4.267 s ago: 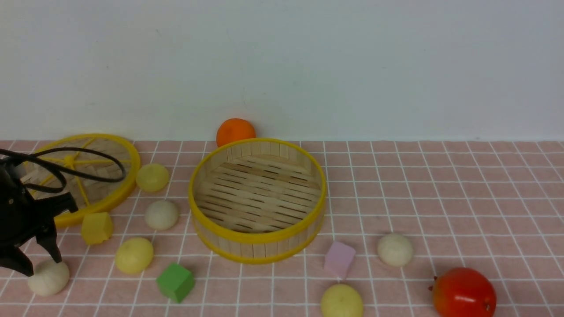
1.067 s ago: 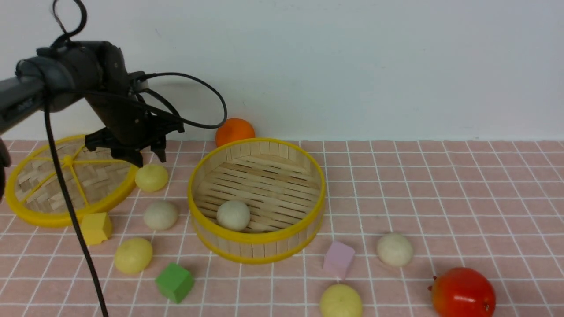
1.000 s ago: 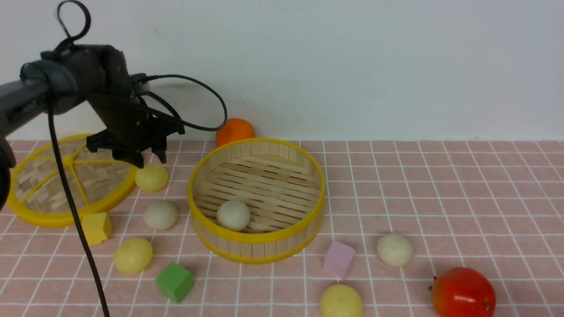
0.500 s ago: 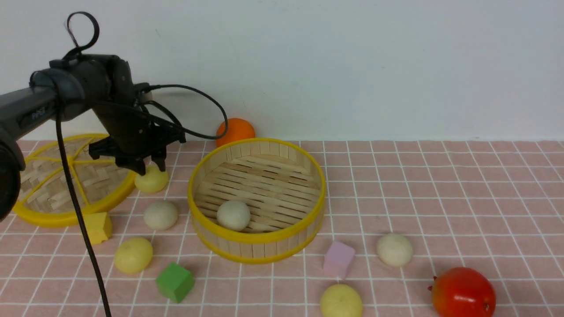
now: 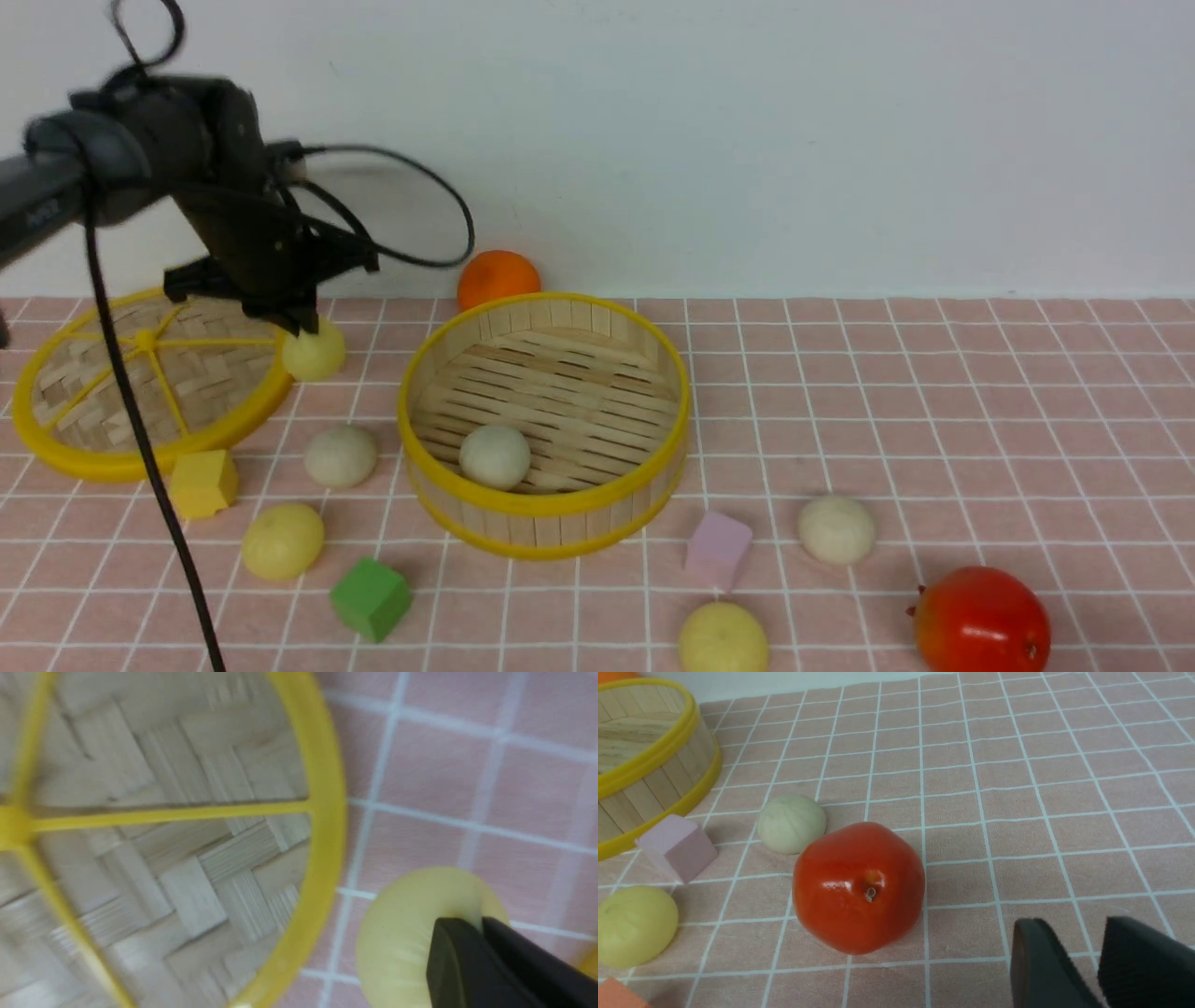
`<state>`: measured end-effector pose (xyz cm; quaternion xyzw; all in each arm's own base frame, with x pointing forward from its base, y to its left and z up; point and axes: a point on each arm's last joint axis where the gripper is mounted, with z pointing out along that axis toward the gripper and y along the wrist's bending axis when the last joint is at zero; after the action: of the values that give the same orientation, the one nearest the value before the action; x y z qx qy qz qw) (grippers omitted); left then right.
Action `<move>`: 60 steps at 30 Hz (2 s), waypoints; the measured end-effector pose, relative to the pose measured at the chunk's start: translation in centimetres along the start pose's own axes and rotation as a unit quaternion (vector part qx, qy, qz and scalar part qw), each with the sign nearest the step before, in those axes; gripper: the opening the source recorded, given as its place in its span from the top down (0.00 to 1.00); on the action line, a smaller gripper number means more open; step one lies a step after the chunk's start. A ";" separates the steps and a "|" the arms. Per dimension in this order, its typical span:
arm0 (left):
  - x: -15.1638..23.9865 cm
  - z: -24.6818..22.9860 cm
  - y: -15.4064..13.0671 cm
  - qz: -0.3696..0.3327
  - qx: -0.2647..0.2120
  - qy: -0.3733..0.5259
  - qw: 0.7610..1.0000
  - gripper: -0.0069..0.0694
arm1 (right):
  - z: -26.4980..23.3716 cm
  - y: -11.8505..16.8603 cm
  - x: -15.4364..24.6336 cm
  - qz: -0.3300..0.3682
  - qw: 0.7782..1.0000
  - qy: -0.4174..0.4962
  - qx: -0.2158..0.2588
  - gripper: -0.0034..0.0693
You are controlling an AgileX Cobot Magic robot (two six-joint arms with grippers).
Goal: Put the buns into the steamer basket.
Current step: Use the left arm to put the steamed stuffed bun into the steamer, then use the left arm to grab a steamed stuffed bun
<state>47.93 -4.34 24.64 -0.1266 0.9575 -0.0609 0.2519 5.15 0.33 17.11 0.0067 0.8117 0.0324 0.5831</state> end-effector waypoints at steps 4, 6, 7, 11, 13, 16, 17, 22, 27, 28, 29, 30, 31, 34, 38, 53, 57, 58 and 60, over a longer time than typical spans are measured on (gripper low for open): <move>0.0 -4.0 -2.0 0.024 0.039 -0.016 0.999 0.89 | 0.0 0.0 0.0 0.000 1.000 0.000 0.000 0.62; 1.2 -6.1 -5.0 0.056 0.084 -0.008 0.995 0.89 | 0.0 0.0 0.0 0.000 1.000 0.000 0.000 0.62; 1.3 -6.1 -5.2 0.058 0.086 -0.006 0.995 0.89 | 0.0 0.0 0.0 0.000 1.000 0.000 0.000 0.62; 3.3 -5.1 -8.9 0.091 0.114 0.013 0.989 0.89 | 0.0 0.0 0.0 0.000 1.000 0.000 0.000 0.62; 4.1 -3.7 -9.9 0.102 0.116 0.017 0.988 0.89 | 0.0 0.0 0.0 0.000 1.000 0.000 0.000 0.62; 4.7 -1.5 -10.6 0.114 0.109 0.018 0.987 0.88 | 0.0 0.0 0.0 0.000 1.000 0.000 0.000 0.62; 4.7 -1.3 -10.6 0.115 0.109 0.018 0.987 0.88 | 0.0 0.0 0.0 0.000 1.000 0.000 0.000 0.62; 5.1 1.6 -10.5 0.117 0.094 0.020 0.988 0.80 | 0.0 0.0 0.0 0.000 1.000 0.000 0.000 0.62; 5.1 1.9 -10.4 0.119 0.087 0.017 0.989 0.59 | 0.0 0.0 0.0 0.000 1.000 0.000 0.000 0.62; 5.1 1.6 -10.3 0.122 0.084 0.018 0.989 0.47 | 0.0 0.0 0.0 0.000 1.000 0.000 0.000 0.62; 5.0 1.1 -10.3 0.124 0.083 0.018 0.989 0.42 | 0.0 0.0 0.0 0.000 1.000 0.000 0.000 0.62; 5.0 0.9 -10.2 0.126 0.081 0.020 0.988 0.40 | 0.0 0.0 0.0 0.000 1.000 0.000 0.000 0.62; 4.8 -0.2 -9.9 0.130 0.078 0.025 0.988 0.33 | 0.0 0.0 0.0 0.000 1.000 0.000 0.000 0.62; 4.1 -4.9 -8.7 0.129 0.071 0.034 0.989 0.24 | 0.0 0.0 0.0 0.000 1.000 0.000 0.000 0.62; 4.0 -10.5 -5.9 0.112 0.057 0.044 0.991 0.22 | 0.0 0.0 0.0 0.000 1.000 0.000 0.000 0.62; 8.3 -3.0 -0.6 0.064 0.023 0.051 0.996 0.45 | 0.0 0.0 0.0 0.000 1.000 0.000 0.000 0.62; 8.5 -1.1 -0.3 0.074 0.009 0.059 0.996 0.49 | 0.0 0.0 0.0 0.000 1.000 0.000 0.000 0.62; 8.6 -0.7 -0.3 0.075 0.006 0.061 0.995 0.50 | 0.0 0.0 0.0 0.000 1.000 0.000 0.000 0.62; 8.7 -0.1 -0.2 0.073 0.003 0.063 0.995 0.50 | 0.0 0.0 0.0 0.000 1.000 0.000 0.000 0.62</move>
<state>40.60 -6.92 20.66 -0.0518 0.9780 -0.0530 0.1948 5.15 0.33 17.11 0.0067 0.8115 0.0324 0.5834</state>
